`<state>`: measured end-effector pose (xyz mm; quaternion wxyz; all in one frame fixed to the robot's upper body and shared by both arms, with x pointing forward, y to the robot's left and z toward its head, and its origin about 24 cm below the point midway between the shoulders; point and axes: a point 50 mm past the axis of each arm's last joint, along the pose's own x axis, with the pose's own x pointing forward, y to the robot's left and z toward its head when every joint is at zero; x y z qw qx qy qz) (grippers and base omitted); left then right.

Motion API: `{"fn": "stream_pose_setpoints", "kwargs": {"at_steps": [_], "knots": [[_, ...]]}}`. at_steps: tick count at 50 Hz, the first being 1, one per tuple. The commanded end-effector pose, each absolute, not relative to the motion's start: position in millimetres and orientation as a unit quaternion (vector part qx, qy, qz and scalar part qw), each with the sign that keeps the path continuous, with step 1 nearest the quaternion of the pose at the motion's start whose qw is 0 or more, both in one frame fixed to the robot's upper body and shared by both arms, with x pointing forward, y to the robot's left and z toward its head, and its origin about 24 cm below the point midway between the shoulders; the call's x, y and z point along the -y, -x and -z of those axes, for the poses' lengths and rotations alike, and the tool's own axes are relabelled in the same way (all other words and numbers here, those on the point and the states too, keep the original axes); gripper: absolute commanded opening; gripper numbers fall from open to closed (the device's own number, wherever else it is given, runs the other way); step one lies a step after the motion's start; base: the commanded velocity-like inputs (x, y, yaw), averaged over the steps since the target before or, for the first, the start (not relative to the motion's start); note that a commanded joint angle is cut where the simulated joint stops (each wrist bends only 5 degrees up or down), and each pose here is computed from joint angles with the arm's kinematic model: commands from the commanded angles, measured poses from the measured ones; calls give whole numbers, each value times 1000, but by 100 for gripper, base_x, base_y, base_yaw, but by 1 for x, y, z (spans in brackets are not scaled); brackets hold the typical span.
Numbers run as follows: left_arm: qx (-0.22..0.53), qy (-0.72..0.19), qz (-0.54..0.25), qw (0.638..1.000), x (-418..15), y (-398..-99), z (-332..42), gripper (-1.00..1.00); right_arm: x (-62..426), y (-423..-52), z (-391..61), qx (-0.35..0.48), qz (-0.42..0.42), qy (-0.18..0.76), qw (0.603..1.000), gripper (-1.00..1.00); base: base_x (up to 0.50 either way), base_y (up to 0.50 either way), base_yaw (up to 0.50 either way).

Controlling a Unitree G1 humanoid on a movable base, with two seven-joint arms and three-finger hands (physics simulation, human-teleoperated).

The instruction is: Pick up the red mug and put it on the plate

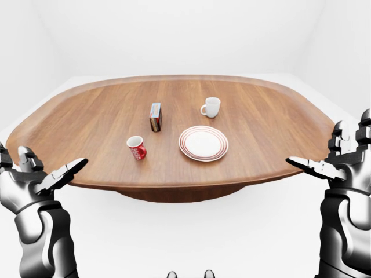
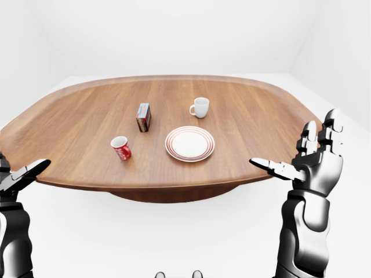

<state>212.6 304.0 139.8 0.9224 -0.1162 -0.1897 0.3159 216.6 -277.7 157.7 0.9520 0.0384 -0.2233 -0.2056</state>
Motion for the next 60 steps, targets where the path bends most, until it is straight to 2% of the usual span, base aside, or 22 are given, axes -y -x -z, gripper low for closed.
{"fn": "stream_pose_setpoints", "kwargs": {"at_steps": [1, 60], "knots": [[194, 119, -319, 920, -305, -211, -142, 100, 278, -215, -160, 228, 202, -37, 952, 100, 31, 0, 0], [198, 119, -319, 919, -305, -209, -143, 100, 277, -216, -157, 223, 199, -36, 954, 100, 40, 0, 0]]}}
